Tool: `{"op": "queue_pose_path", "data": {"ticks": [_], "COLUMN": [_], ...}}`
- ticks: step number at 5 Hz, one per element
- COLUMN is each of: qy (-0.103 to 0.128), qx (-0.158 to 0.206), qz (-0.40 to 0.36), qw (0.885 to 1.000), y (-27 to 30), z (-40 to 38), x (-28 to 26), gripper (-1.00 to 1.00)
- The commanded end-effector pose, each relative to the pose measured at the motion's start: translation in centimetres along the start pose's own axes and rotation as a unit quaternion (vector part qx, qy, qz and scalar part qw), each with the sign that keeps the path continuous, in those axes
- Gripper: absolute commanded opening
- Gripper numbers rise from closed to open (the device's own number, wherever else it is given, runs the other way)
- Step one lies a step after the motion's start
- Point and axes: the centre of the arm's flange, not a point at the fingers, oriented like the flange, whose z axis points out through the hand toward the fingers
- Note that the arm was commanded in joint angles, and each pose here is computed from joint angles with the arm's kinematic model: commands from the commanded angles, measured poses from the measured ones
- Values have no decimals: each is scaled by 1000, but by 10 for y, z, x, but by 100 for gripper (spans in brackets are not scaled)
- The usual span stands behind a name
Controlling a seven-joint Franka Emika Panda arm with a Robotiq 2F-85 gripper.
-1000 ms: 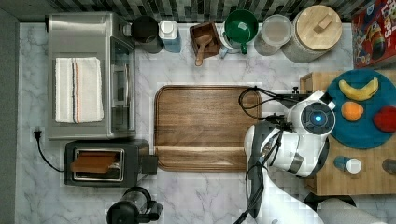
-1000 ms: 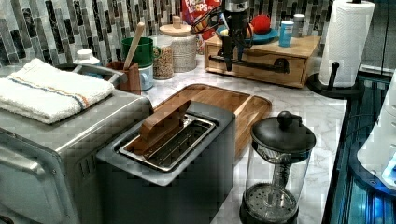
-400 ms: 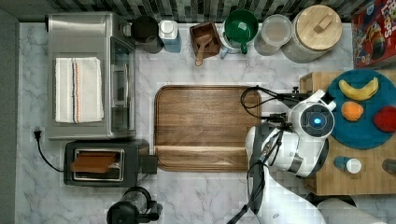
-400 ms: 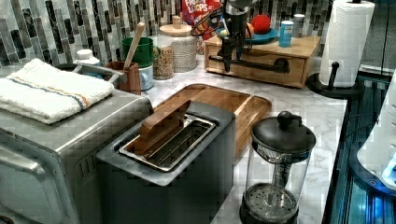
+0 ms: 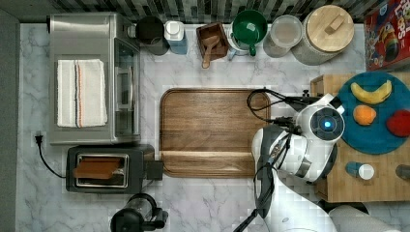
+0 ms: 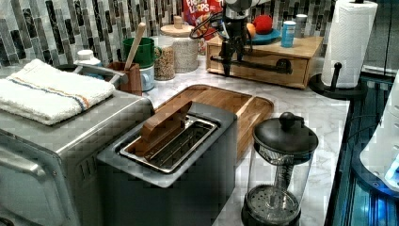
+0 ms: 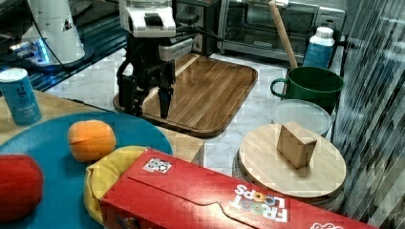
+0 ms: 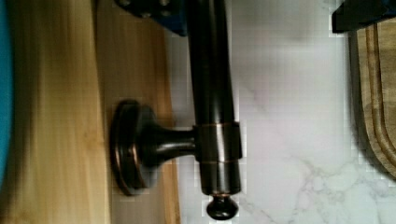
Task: Open the drawer.
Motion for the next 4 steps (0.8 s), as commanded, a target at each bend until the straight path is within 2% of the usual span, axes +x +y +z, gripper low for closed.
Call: {"op": "queue_pose_path", "data": {"ticks": [1, 4], "qy": [5, 12], "qx": [36, 47], "qz": [20, 2], "qw": [999, 999], "y": [-138, -247], "z": [-17, -18], "x": [6, -13], "gripper": [100, 100]}}
